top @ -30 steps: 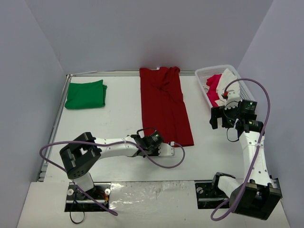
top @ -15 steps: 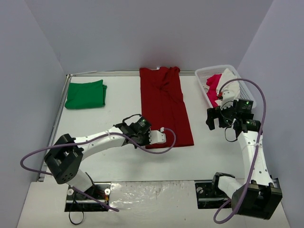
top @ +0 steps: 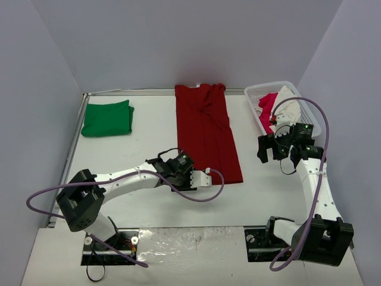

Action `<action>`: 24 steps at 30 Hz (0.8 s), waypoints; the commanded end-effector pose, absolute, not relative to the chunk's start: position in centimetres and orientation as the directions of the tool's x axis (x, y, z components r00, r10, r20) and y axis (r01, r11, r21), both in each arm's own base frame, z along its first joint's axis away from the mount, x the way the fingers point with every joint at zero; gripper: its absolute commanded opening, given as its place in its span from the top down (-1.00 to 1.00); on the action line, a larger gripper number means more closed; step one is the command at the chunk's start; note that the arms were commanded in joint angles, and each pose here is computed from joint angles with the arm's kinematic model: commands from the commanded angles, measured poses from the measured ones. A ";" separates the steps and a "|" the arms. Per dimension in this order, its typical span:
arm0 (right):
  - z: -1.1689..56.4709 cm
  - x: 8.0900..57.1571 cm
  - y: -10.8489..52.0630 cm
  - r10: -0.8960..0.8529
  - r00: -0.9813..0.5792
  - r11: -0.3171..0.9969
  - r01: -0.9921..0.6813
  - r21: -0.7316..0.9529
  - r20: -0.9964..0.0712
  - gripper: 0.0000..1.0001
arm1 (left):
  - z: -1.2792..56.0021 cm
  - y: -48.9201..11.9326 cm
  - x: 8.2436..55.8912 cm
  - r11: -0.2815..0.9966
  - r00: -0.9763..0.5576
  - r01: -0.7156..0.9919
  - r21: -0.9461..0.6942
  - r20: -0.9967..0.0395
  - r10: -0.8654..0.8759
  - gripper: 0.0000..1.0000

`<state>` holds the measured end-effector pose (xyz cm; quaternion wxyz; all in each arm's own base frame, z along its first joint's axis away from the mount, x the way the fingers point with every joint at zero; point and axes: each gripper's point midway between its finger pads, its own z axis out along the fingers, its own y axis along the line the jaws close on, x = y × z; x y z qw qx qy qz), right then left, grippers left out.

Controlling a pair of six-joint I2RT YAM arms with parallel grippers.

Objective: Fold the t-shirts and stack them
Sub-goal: Grab the bottom of the folded rectangular tshirt with both arms

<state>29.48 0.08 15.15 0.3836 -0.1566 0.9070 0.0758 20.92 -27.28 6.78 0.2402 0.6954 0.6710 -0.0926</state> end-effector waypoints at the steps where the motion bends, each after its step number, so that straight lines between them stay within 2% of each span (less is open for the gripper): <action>1: 16.0 30.1 -0.1 -0.225 -0.646 0.944 -0.331 0.003 -0.729 -1.00 | 7.4 -27.9 21.0 -0.014 0.132 0.970 0.244 -0.473 0.871 0.33; 4: 15.8 30.3 -0.2 -0.223 -0.653 0.944 -0.329 0.006 -0.724 -1.00 | 6.9 -28.4 20.8 -0.035 0.151 0.968 0.250 -0.464 0.873 0.31; 7: 15.9 30.2 -0.3 -0.225 -0.651 0.945 -0.328 0.001 -0.725 -1.00 | 6.3 -28.5 21.0 -0.037 0.160 0.960 0.277 -0.435 0.886 0.21; 24: 16.2 30.0 -0.1 -0.237 -0.635 0.939 -0.343 -0.006 -0.735 -1.00 | 2.1 -28.2 21.8 -0.065 0.150 0.966 0.250 -0.336 0.930 0.20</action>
